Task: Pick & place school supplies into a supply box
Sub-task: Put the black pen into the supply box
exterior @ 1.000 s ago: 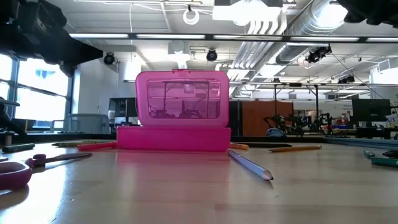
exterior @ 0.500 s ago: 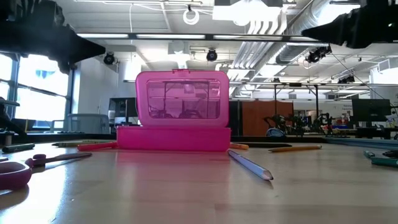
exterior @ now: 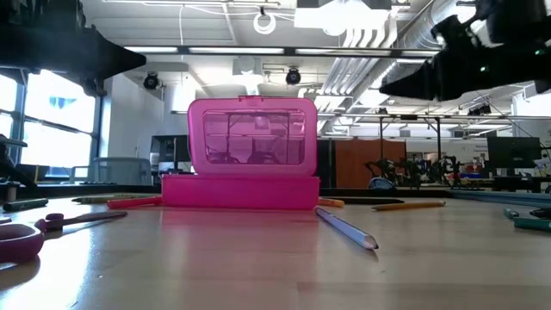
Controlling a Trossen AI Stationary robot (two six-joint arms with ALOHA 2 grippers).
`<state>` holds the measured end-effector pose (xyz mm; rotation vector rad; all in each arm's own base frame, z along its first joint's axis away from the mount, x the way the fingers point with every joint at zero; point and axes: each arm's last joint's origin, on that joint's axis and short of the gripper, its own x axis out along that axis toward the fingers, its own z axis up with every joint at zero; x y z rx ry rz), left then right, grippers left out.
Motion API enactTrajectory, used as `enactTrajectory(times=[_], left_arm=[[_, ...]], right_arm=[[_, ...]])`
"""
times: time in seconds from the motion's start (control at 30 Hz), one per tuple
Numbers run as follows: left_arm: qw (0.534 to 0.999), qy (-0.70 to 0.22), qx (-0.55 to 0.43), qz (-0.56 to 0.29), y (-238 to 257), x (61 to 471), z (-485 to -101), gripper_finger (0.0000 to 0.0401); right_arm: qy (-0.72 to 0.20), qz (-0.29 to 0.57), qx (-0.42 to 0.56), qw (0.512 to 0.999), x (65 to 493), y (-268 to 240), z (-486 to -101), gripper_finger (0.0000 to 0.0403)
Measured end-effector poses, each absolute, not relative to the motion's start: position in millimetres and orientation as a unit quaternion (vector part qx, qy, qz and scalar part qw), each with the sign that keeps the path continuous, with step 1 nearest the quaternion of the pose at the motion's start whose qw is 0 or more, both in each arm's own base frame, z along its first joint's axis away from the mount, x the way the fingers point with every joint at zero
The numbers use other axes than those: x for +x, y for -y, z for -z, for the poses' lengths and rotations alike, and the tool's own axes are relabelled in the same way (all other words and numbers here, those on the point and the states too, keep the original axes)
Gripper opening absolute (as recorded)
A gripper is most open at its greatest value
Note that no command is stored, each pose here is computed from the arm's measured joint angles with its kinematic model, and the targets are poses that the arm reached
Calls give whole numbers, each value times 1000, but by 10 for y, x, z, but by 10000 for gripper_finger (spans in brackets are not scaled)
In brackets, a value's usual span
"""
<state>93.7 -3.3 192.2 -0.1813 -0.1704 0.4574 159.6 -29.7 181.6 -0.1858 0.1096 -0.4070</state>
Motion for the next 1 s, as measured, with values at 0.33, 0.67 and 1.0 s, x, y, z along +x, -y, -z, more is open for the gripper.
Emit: enactTrajectory(times=[0.33, 0.67, 1.0], left_arm=[[966, 84, -89, -226, 33, 937, -1921, 40], [967, 84, -89, -225, 33, 937, -1921, 40], [971, 83, -89, -207, 43, 942, -1922, 40]], right_arm=[[-136, 196, 13, 971, 1955, 516, -1582, 99], [-251, 169, -11, 953, 2344, 779, -1188, 87], [-264, 135, -21, 955, 2367, 818, -965, 87]])
